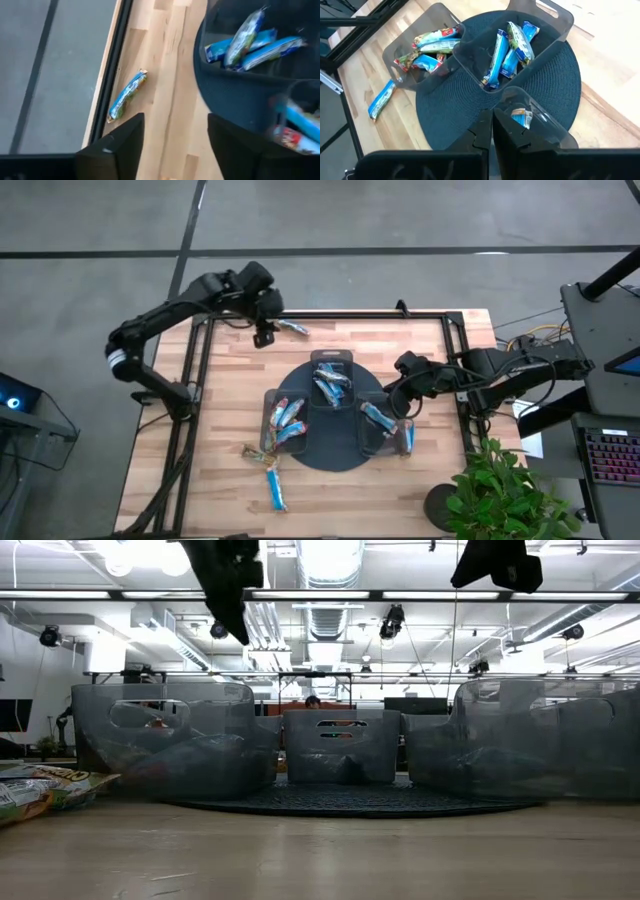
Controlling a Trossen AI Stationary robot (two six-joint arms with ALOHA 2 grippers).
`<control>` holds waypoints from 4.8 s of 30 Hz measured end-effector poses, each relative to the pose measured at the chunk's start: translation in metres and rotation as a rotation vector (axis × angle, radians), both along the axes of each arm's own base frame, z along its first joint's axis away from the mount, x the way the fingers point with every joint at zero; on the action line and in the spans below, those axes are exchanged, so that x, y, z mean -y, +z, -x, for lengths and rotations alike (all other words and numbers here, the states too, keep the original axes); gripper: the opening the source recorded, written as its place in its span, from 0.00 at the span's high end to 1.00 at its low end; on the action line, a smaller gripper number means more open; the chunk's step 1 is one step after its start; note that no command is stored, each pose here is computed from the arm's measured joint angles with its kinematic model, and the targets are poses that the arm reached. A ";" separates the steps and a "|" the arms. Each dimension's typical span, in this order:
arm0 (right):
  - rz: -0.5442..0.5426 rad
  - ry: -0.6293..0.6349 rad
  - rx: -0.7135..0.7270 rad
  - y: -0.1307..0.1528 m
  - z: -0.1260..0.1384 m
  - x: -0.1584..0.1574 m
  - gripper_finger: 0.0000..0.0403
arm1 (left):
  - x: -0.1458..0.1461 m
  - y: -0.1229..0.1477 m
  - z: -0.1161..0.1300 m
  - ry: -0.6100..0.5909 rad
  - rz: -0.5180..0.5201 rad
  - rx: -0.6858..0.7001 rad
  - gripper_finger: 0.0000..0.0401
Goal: Pick and place Granola Bars by type
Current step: Put the yellow granola bar into the bottom right black bin
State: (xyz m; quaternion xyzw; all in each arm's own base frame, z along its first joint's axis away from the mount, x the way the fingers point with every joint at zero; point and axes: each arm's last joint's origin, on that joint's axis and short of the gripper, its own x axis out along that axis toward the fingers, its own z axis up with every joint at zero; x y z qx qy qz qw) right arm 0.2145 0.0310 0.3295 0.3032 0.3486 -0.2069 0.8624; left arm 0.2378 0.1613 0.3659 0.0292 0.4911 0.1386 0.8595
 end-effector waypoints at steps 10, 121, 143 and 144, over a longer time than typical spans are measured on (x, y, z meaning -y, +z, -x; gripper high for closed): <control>0.050 0.053 -0.020 -0.001 0.001 0.000 0.98 | -0.034 -0.047 -0.039 -0.143 -0.176 -0.275 0.43; 0.138 0.148 0.260 0.048 0.058 0.011 0.98 | 0.091 0.055 -0.124 -0.575 0.310 0.546 0.93; 0.251 0.075 0.300 0.058 0.094 0.021 0.98 | 0.131 0.046 -0.176 -0.375 0.363 0.738 0.93; 0.251 0.076 0.296 0.058 0.094 0.021 0.98 | 0.133 0.041 -0.182 -0.381 0.366 0.743 0.93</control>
